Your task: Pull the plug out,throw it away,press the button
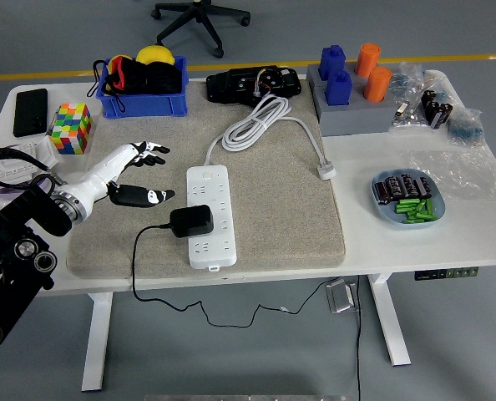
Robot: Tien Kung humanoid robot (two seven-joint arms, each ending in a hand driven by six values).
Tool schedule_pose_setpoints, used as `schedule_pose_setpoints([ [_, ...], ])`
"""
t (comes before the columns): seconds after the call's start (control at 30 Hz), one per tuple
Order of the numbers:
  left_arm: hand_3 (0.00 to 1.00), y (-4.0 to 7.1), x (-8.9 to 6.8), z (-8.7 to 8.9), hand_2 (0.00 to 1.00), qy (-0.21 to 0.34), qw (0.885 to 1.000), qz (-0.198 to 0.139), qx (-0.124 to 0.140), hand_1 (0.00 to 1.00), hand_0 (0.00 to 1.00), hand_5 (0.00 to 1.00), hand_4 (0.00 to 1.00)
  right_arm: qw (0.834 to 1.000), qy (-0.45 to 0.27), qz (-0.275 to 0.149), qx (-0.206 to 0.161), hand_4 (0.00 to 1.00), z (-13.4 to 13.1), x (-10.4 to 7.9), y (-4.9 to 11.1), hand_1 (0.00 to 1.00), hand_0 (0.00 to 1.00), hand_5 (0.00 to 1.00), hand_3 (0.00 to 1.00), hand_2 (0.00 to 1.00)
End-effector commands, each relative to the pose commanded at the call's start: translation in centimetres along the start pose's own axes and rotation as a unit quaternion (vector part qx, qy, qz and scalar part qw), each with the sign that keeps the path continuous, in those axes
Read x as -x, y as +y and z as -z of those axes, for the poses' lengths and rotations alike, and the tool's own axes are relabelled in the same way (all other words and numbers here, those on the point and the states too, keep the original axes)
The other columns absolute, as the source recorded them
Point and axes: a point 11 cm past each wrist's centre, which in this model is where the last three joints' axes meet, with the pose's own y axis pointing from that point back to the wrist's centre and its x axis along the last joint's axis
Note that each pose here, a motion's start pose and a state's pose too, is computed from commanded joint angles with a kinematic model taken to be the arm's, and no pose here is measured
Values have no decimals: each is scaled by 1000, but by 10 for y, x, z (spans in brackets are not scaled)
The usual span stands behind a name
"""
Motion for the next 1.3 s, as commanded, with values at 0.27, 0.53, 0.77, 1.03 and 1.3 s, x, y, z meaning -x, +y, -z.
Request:
schedule_pose_setpoints([
  [0.27,854,0,14,-10,782,-9,1000,25,9,812,841,277,967,1000,3,-1,1,776,-1,0,0,701,749,633,723,710],
  [0.53,843,-3,32,-7,773,-33,999,35,6,794,828,195,972,1000,6,-1,-2,776,2,-1,0,701,749,633,724,710],
  [0.77,804,-7,43,-3,717,-73,997,33,5,733,817,2,956,1000,7,-3,-2,776,3,-3,0,701,749,634,724,710],
  [1.03,724,-7,54,-1,613,-82,996,38,6,619,754,2,923,1000,9,-3,0,776,2,-3,0,701,748,634,723,710],
  [1.3,653,-8,58,-3,549,-80,996,32,17,553,692,2,908,1000,10,-2,1,776,0,-2,0,701,748,634,723,710],
])
